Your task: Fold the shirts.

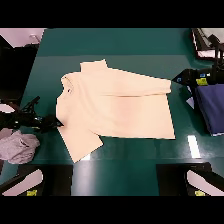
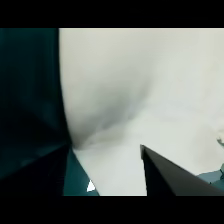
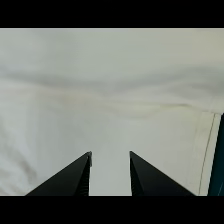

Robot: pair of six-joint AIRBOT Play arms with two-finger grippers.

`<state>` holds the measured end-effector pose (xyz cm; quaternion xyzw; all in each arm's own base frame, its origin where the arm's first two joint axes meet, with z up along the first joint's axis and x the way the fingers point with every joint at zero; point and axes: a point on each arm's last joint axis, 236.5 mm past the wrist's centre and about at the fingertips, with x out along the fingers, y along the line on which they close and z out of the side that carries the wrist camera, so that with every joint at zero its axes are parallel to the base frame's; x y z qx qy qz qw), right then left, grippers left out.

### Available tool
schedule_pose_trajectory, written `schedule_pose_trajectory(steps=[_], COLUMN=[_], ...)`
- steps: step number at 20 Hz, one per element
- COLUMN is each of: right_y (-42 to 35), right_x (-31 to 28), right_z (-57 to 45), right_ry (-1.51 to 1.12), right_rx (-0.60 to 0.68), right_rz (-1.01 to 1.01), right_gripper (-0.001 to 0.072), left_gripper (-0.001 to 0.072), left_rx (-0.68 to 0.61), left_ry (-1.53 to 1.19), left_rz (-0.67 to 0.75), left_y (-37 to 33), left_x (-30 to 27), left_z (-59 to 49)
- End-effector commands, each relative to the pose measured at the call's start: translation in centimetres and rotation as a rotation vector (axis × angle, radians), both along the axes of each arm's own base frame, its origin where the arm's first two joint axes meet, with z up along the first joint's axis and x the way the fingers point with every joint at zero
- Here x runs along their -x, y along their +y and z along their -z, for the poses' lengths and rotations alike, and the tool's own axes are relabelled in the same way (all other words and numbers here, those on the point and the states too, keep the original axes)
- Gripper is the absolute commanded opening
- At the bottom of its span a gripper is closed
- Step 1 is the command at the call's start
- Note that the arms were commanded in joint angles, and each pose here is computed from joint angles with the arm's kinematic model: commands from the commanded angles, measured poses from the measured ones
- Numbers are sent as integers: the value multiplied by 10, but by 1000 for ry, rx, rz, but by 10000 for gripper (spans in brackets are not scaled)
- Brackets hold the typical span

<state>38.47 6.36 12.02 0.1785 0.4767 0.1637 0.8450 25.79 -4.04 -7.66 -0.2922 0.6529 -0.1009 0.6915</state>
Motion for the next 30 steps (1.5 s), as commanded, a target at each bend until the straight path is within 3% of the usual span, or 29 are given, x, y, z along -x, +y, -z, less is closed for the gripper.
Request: schedule_pose_trajectory(steps=[1, 4, 5, 6, 9, 13, 14, 15, 16, 21, 28, 30], right_y=[1, 2, 1, -2, -21, -68, -75, -79, -80, -59, -23, -17], right_x=[4, 10, 15, 22, 50, 104, 121, 139, 154, 190, 196, 197], right_z=[2, 4, 6, 10, 23, 90, 109, 129, 145, 199, 223, 223], right_ry=[17, 36, 50, 81, 186, 357, 401, 451, 495, 651, 731, 734], right_rx=[-1, 5, 8, 10, 2, -84, -115, -156, -192, -292, -243, -230], right_rz=[-11, -31, -46, -58, -72, 106, 142, 185, 215, 241, 90, 62], right_gripper=[281, 281, 281, 281, 282, 286, 321, 420, 420, 410, 404, 263], left_gripper=[301, 286, 199, 31, 23, 23, 23, 23, 23, 24, 24, 24], left_rx=[11, 35, 39, 43, 53, 36, 34, 32, 30, 30, 43, 47], left_ry=[-29, -51, -52, -58, -59, -91, -110, -128, -145, -157, -142, -137], left_rz=[-29, -31, -32, -20, 8, 74, 86, 92, 91, 91, 102, 106], left_y=[-1, -6, -7, -8, -10, -5, -3, -3, -1, -1, -4, -5], left_x=[-9, -13, -14, -13, -11, -22, -27, -33, -38, -41, -37, -35], left_z=[-1, -5, -6, -7, -11, -37, -45, -53, -59, -63, -63, -64])
